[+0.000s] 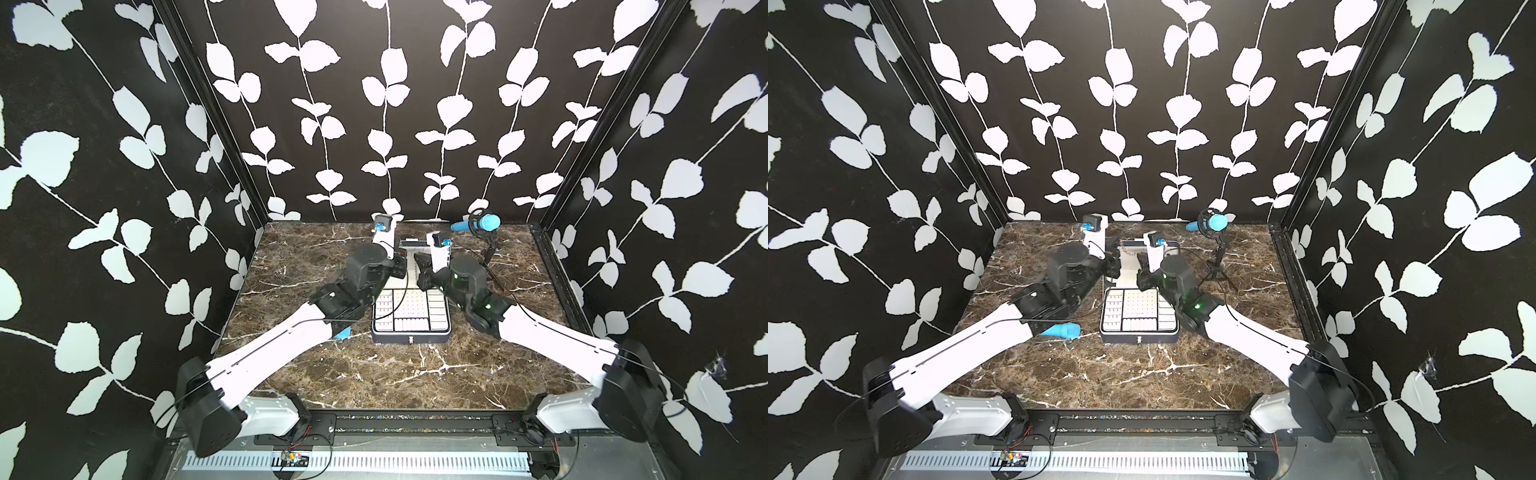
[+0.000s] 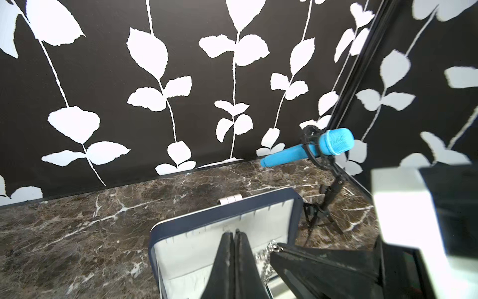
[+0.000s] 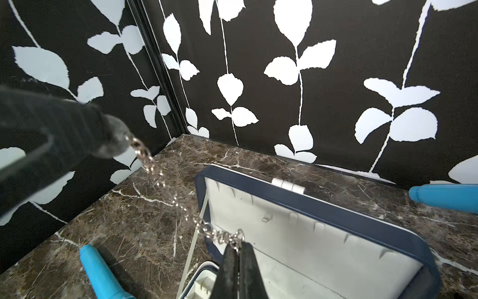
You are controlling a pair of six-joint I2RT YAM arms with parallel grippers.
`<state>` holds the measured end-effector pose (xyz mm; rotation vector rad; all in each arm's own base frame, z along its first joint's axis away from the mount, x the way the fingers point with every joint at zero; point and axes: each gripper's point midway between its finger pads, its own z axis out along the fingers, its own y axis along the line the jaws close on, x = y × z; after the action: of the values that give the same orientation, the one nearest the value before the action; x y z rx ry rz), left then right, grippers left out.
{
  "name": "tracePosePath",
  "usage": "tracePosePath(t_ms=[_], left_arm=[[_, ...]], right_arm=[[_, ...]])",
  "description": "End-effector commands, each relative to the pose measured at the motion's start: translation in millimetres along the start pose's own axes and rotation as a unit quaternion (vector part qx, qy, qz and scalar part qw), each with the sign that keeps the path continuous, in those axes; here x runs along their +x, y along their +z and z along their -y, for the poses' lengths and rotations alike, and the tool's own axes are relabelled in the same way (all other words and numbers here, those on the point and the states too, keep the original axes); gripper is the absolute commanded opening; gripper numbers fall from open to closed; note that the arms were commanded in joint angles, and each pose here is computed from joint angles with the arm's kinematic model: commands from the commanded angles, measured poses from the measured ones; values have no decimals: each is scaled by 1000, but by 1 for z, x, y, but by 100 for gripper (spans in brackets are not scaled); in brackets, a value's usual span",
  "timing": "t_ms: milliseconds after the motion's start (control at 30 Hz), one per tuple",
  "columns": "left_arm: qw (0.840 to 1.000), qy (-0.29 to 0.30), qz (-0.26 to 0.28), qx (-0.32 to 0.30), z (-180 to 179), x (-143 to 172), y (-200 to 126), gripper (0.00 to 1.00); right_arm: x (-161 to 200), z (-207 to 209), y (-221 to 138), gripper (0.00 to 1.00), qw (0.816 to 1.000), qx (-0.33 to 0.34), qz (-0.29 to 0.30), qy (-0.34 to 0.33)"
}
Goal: Put jewelry chain into jewelry box
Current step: Hang the necklace on the jewelry box clasp.
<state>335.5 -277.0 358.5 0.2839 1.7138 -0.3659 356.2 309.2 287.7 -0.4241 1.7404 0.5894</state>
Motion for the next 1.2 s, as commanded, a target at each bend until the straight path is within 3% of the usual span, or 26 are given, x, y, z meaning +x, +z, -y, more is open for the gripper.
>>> tracePosePath(t_ms=[0,233,567,1167], left_arm=[[999,-12,46,-27,-11,-25,8,0],[997,-71,2,-44,-42,19,32,0],[995,-81,-28,-46,-51,55,35,0],[992,-103,-35,-60,-62,64,58,0]], right_arm=[[-17,6,14,0,999,-13,18,27],[-2,12,35,0,999,-22,1,41],[16,15,42,0,998,-22,-1,63],[35,41,57,0,995,-5,-18,101]])
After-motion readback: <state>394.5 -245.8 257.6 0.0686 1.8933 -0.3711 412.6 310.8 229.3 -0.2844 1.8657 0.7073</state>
